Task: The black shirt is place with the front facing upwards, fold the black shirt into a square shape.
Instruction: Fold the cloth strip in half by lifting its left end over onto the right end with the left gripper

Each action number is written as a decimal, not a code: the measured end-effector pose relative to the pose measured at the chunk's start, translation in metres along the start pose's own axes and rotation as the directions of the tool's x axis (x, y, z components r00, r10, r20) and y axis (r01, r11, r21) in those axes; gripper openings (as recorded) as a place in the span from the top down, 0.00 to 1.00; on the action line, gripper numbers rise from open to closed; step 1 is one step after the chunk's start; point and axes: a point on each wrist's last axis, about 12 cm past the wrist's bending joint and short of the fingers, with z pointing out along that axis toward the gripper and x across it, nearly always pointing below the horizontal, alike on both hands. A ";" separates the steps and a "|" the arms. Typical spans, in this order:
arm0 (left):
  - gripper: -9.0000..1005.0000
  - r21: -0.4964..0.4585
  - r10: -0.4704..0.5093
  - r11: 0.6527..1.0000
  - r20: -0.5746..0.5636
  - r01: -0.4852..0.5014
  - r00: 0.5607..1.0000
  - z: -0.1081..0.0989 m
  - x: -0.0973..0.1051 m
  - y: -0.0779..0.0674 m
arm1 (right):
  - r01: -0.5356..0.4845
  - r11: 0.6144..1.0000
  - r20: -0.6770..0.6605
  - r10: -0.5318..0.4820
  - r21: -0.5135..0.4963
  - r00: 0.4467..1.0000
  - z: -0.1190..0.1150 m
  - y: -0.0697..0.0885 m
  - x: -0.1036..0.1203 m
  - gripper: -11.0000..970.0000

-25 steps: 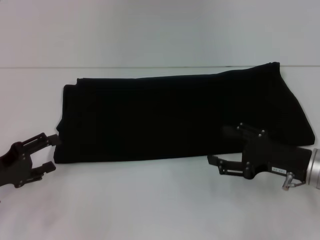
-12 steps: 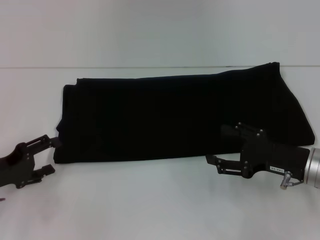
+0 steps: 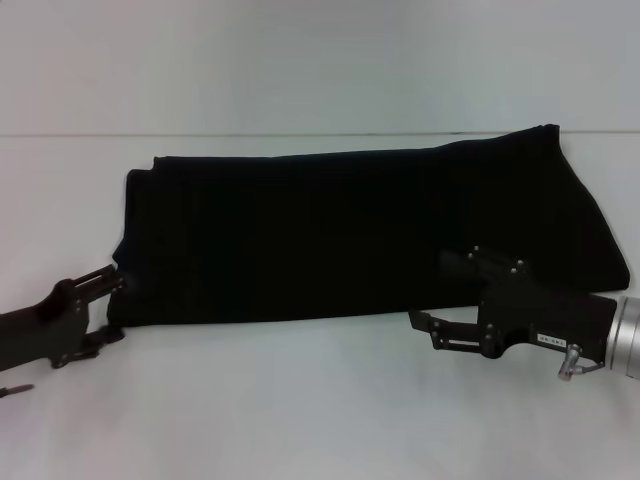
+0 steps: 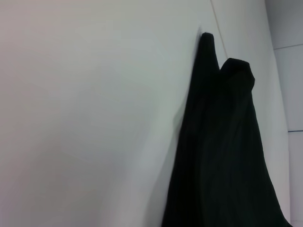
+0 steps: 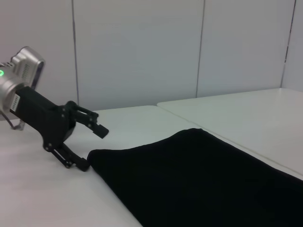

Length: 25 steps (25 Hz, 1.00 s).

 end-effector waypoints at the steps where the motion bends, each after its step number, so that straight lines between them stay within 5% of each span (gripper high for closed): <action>1: 0.09 -0.002 0.001 1.000 -0.001 -0.001 1.000 0.004 0.000 -0.002 | -0.002 1.000 0.001 0.002 -0.002 1.000 0.000 0.001 0.000 0.04; 17: 0.13 -0.031 0.105 0.994 -0.021 -0.106 0.994 0.027 -0.004 -0.018 | -0.009 1.000 0.007 0.009 -0.009 1.000 0.000 0.003 0.001 0.04; 25: 0.39 -0.041 0.118 0.992 -0.011 -0.118 0.993 0.030 -0.006 -0.021 | -0.009 1.000 0.004 0.009 -0.016 1.000 0.000 0.003 0.001 0.04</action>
